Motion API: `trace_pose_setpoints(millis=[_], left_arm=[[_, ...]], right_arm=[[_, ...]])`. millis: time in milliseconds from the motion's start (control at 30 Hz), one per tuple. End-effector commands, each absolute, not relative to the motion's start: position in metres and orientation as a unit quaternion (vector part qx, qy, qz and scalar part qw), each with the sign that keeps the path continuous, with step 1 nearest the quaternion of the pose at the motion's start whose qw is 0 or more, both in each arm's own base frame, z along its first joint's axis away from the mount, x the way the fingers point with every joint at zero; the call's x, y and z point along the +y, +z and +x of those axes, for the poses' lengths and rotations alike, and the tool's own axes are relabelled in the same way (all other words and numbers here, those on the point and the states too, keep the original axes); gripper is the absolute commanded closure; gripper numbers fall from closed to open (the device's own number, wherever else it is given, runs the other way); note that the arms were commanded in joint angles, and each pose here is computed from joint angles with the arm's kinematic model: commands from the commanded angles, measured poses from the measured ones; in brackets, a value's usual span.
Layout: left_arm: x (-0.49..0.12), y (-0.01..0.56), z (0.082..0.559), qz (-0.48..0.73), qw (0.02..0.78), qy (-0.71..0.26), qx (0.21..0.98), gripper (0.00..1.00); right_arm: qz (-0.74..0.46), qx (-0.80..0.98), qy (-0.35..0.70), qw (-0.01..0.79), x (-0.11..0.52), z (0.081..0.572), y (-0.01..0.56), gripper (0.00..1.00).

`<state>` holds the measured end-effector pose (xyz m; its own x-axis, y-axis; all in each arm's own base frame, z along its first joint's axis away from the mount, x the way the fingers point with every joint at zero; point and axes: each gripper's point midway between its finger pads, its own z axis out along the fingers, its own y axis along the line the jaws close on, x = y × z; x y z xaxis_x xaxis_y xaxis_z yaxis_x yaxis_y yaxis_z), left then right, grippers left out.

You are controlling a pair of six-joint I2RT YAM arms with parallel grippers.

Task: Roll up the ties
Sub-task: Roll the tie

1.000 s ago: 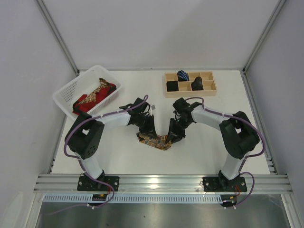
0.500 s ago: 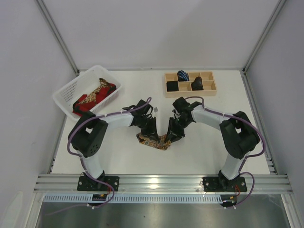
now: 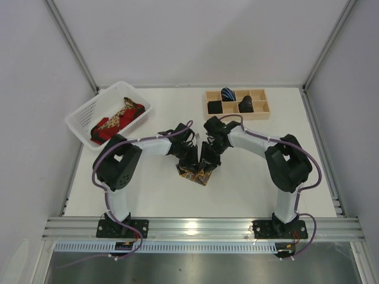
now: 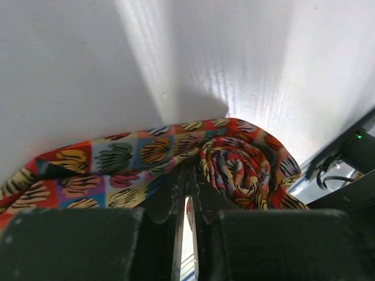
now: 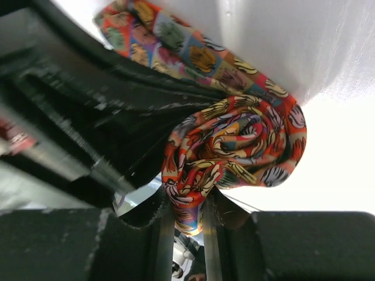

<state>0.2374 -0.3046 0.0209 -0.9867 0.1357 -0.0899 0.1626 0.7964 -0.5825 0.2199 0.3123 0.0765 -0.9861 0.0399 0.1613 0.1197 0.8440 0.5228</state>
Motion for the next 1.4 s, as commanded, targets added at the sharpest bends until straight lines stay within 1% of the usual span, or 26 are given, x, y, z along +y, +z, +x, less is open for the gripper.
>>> trace_pose_setpoints(millis=[0, 100, 267, 433, 500, 600, 667, 700, 733, 767, 800, 833, 1000, 1100, 1167, 1367], left_arm=[[-0.301, 0.025, 0.235, 0.088, 0.034, -0.301, 0.949, 0.87], [-0.288, 0.021, 0.232, 0.092, 0.040, -0.281, 0.954, 0.84], [-0.263, 0.028, 0.238, 0.093, 0.068, -0.257, 0.960, 0.83], [-0.240, 0.052, 0.247, 0.082, 0.106, -0.253, 0.958, 0.83], [-0.228, 0.055, 0.251, 0.063, 0.110, -0.253, 0.959, 0.84], [-0.214, 0.067, 0.258, 0.042, 0.128, -0.260, 0.956, 0.84], [-0.207, 0.072, 0.260, 0.032, 0.134, -0.262, 0.955, 0.84], [-0.205, 0.074, 0.260, 0.030, 0.135, -0.265, 0.954, 0.84], [-0.202, 0.077, 0.262, 0.027, 0.141, -0.266, 0.953, 0.84], [-0.200, 0.077, 0.261, 0.026, 0.139, -0.267, 0.953, 0.84], [-0.198, 0.077, 0.260, 0.025, 0.140, -0.265, 0.954, 0.84], [-0.196, 0.078, 0.261, 0.022, 0.141, -0.266, 0.953, 0.84], [-0.197, 0.085, 0.259, 0.024, 0.142, -0.284, 0.948, 0.84], [-0.203, 0.091, 0.259, 0.029, 0.136, -0.305, 0.942, 0.85], [-0.207, 0.095, 0.261, 0.030, 0.136, -0.314, 0.939, 0.86], [-0.215, 0.102, 0.261, 0.022, 0.127, -0.336, 0.933, 0.87]], right_arm=[[-0.067, -0.971, -0.224, 0.056, 0.312, 0.229, 0.063, 1.00], [-0.080, -0.976, -0.196, 0.051, 0.308, 0.229, 0.055, 1.00], [-0.094, -0.980, -0.169, 0.048, 0.304, 0.231, 0.049, 1.00], [-0.101, -0.982, -0.152, 0.041, 0.305, 0.238, 0.047, 1.00], [-0.104, -0.983, -0.147, 0.041, 0.306, 0.240, 0.045, 1.00], [-0.099, -0.983, -0.145, 0.047, 0.313, 0.243, 0.042, 0.94], [-0.095, -0.984, -0.140, 0.047, 0.318, 0.246, 0.039, 0.84], [-0.094, -0.985, -0.141, 0.047, 0.320, 0.248, 0.039, 0.79], [-0.091, -0.984, -0.145, 0.041, 0.324, 0.251, 0.042, 0.66], [-0.089, -0.984, -0.151, 0.038, 0.327, 0.253, 0.044, 0.60], [-0.088, -0.983, -0.158, 0.032, 0.330, 0.256, 0.047, 0.50], [-0.084, -0.982, -0.170, 0.023, 0.335, 0.260, 0.050, 0.47], [-0.058, -0.971, -0.233, 0.013, 0.355, 0.265, 0.072, 0.37], [-0.042, -0.964, -0.264, 0.002, 0.362, 0.266, 0.085, 0.34], [-0.041, -0.958, -0.282, -0.006, 0.366, 0.270, 0.091, 0.34], [-0.058, -0.952, -0.302, 0.016, 0.370, 0.280, 0.070, 0.38]])
